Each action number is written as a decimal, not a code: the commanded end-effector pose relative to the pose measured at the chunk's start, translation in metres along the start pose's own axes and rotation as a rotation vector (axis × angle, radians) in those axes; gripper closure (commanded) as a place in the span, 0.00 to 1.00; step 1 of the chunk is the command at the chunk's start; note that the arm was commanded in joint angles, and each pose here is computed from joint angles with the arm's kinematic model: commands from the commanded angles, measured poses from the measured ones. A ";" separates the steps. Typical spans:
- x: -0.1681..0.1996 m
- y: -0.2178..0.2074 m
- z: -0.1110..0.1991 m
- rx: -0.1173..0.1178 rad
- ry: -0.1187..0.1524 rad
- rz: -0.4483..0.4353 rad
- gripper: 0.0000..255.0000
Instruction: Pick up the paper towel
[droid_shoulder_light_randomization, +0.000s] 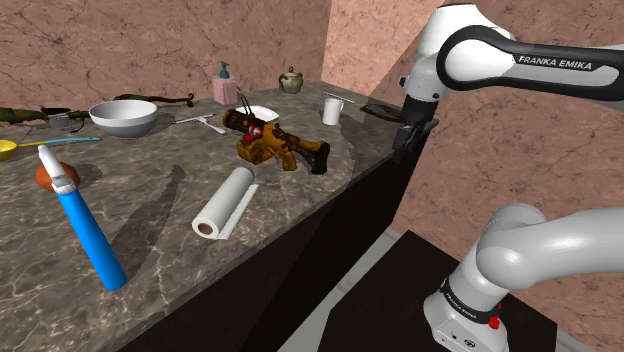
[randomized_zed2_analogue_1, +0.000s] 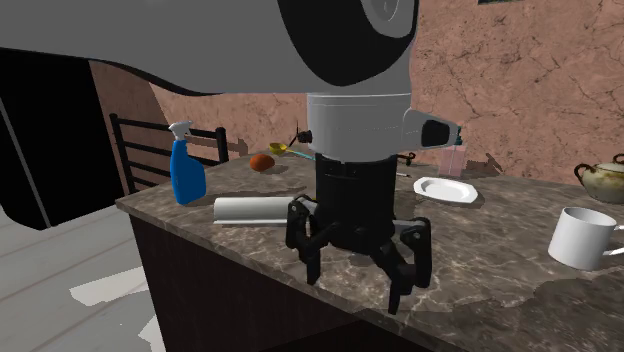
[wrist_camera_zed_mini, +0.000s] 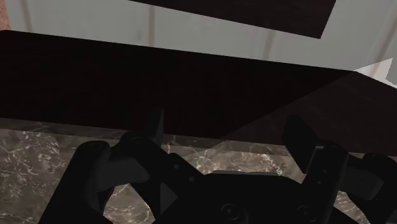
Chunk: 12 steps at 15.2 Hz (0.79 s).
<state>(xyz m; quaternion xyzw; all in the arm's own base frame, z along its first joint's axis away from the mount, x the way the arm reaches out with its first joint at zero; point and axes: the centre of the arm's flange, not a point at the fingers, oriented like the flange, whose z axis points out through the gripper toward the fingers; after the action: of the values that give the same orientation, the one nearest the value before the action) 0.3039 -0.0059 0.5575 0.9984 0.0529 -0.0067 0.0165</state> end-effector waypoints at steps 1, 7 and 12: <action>0.000 0.000 0.000 0.000 0.000 0.000 0.00; 0.019 -0.074 0.010 0.016 0.005 0.140 0.00; 0.042 -0.133 0.018 0.029 0.009 0.256 0.00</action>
<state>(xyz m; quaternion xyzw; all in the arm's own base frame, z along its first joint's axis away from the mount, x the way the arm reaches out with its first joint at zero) 0.3303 0.1182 0.5368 0.9981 -0.0610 -0.0015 0.0045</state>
